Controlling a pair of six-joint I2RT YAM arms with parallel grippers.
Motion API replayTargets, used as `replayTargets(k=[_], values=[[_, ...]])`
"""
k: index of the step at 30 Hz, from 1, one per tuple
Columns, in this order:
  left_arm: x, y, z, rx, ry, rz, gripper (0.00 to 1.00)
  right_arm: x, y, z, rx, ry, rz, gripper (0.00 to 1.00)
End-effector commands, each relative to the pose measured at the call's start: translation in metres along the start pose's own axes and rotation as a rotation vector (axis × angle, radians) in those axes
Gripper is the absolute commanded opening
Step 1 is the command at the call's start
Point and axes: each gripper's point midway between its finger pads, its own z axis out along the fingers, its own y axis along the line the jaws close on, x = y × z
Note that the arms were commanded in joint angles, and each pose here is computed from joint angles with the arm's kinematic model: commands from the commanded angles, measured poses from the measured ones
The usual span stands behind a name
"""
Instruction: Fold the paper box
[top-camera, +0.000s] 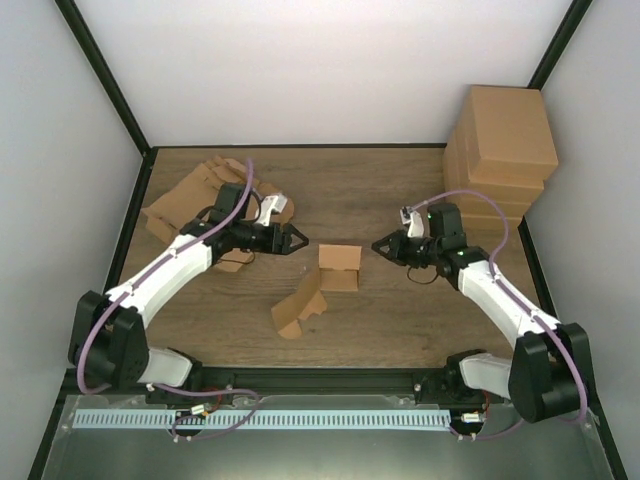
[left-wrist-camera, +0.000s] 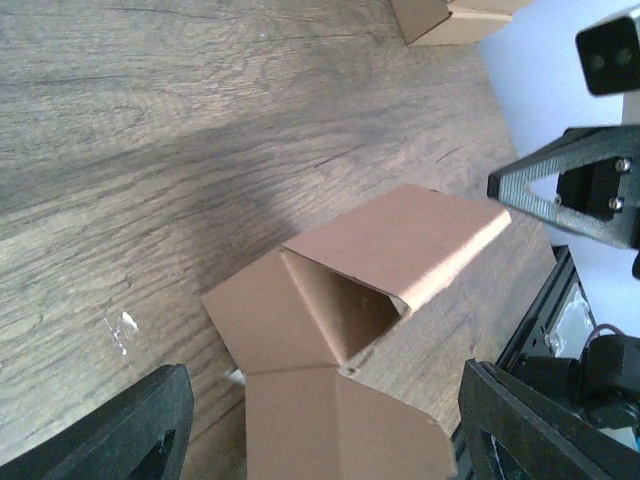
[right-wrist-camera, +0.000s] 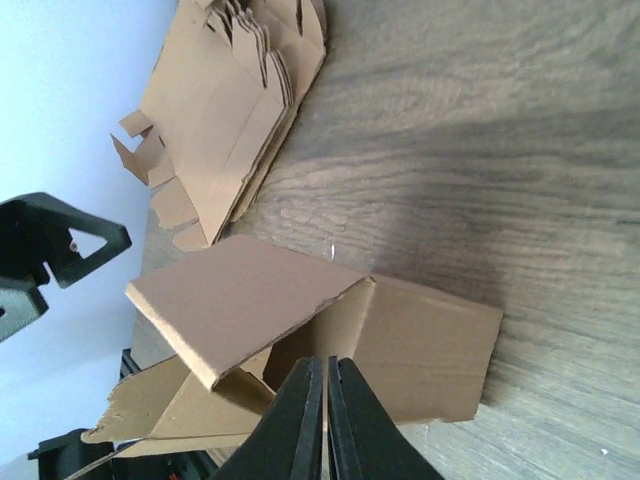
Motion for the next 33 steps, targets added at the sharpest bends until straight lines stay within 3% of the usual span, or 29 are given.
replayTargets(k=[1,5,12,19,33], values=[[-0.002,-0.022,-0.023,-0.022,-0.026,0.138,0.77,-0.023,0.023,-0.017,0.025,-0.063,-0.118,0.03],[0.010,-0.030,-0.028,-0.051,-0.028,0.182,0.78,-0.045,0.056,-0.021,-0.018,-0.085,-0.213,0.05],[0.039,-0.032,-0.017,-0.192,0.030,0.268,0.79,-0.031,0.094,0.030,-0.015,0.058,-0.318,0.05],[0.049,-0.023,-0.017,-0.273,0.035,0.285,0.81,0.007,0.080,0.063,0.059,0.163,-0.346,0.04],[0.055,-0.023,-0.013,-0.283,0.064,0.283,0.81,0.041,0.051,0.066,0.099,0.238,-0.353,0.04]])
